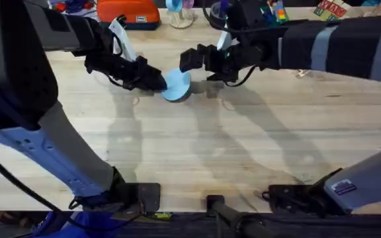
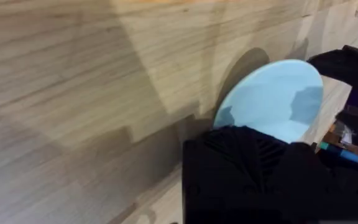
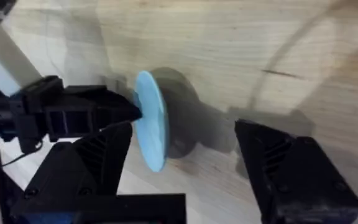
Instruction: Pick up the plates from the table one by one and place each into a slot on the dish rack.
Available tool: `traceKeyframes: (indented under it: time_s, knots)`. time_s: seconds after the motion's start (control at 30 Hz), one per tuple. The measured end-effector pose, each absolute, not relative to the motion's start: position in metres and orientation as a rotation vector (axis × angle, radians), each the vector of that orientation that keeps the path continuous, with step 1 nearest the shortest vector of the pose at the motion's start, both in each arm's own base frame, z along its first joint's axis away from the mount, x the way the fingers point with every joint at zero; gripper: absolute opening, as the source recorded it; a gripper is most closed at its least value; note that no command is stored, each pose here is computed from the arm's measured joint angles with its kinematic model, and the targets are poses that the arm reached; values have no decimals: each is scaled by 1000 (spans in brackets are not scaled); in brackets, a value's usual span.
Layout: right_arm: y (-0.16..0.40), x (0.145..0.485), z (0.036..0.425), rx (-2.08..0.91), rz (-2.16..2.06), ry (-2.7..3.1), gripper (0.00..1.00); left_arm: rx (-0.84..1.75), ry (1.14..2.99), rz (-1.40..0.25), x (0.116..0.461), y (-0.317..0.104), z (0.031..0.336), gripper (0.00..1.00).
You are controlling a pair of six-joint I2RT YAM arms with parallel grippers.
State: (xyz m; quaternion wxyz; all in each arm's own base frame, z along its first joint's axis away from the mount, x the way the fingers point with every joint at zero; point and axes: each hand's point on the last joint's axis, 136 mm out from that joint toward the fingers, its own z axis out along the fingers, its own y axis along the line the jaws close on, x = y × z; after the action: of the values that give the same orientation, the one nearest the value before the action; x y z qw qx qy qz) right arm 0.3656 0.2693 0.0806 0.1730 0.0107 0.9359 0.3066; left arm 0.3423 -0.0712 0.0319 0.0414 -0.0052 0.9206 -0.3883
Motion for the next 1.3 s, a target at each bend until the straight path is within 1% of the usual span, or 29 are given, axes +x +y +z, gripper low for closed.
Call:
traceKeyframes:
  time_s: [0.37,0.7,0.97,1.07,1.17,1.23,1.27,1.3]
  knots:
    - [280,375,83,78,920,2610,991,-19,2819,-1189,342,-71,32,40]
    - [306,359,65,26,939,2651,985,-19,2819,-1189,342,-71,32,41]
    - [311,359,66,16,950,2640,984,-19,2819,-1189,342,-71,32,41]
    - [311,359,66,15,950,2641,915,-19,2819,-1189,342,-71,32,41]
    - [311,359,66,17,951,2641,778,-19,2819,-1189,342,-71,32,41]
    - [311,359,66,18,951,2641,660,-19,2819,-1188,342,-71,32,41]
    - [311,359,66,19,952,2641,561,-19,2818,-1188,343,-71,32,41]
    - [311,359,66,21,952,2642,484,-19,2818,-1188,343,-71,32,41]
